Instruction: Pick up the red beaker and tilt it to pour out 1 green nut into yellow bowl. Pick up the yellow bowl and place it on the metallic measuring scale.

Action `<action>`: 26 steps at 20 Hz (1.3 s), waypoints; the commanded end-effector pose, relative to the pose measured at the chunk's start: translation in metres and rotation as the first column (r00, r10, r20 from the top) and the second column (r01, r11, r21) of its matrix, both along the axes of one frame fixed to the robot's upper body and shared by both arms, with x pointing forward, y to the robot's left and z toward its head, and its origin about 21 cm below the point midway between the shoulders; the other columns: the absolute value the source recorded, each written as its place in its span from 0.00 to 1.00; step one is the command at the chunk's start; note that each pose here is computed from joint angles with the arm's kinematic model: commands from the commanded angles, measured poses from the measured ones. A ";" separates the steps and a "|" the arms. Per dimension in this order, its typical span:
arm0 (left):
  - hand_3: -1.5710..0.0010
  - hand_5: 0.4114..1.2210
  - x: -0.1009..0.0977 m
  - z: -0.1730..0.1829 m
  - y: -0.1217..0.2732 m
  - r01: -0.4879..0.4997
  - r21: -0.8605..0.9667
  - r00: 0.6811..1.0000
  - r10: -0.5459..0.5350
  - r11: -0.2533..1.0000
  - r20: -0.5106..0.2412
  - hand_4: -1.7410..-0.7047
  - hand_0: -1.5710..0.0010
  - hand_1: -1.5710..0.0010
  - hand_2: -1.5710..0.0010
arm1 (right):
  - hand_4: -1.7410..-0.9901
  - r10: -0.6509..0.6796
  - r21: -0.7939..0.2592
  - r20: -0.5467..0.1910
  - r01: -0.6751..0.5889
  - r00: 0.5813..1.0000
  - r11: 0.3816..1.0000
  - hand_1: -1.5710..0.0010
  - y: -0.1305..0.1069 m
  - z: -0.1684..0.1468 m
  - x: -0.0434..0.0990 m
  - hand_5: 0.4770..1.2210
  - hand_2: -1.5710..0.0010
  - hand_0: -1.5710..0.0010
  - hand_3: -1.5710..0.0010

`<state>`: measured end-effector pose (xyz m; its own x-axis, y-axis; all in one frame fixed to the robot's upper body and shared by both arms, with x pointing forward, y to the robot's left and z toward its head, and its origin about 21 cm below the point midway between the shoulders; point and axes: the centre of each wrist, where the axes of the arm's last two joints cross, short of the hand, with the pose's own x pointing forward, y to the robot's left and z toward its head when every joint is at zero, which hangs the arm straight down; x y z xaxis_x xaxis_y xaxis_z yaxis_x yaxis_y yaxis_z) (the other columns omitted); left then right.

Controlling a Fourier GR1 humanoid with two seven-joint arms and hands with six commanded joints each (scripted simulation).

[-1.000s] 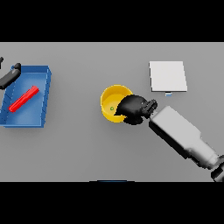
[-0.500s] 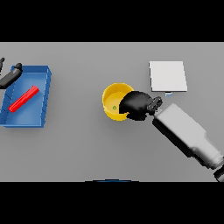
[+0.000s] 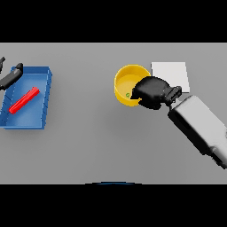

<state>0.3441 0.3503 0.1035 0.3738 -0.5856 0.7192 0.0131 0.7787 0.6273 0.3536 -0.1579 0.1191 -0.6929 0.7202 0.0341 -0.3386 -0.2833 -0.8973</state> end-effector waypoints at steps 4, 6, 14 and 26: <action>1.00 0.35 -0.003 0.001 -0.003 0.003 0.001 1.000 -0.003 1.000 0.007 0.98 1.00 1.00 1.00 | 0.00 -0.039 0.003 0.049 0.039 0.998 0.999 0.00 -0.018 0.010 0.009 1.00 0.04 0.00 0.26; 1.00 0.37 -0.002 0.002 -0.002 -0.003 -0.002 1.000 0.003 1.000 0.008 0.98 1.00 1.00 1.00 | 0.00 -0.059 0.011 0.070 0.059 0.996 0.998 0.00 -0.031 0.011 0.016 1.00 0.03 0.00 0.27; 1.00 0.40 -0.005 0.006 -0.001 -0.023 -0.010 1.000 0.023 1.000 -0.011 0.97 1.00 1.00 1.00 | 0.00 -0.204 0.036 0.116 0.201 0.972 0.979 0.00 -0.072 -0.002 0.045 1.00 0.02 0.00 0.27; 1.00 0.37 -0.007 -0.001 -0.002 -0.024 0.006 0.999 0.024 1.000 -0.032 0.98 1.00 1.00 1.00 | 0.00 -0.385 0.046 0.050 0.383 0.922 0.923 0.00 -0.114 -0.038 0.070 1.00 0.10 0.00 0.14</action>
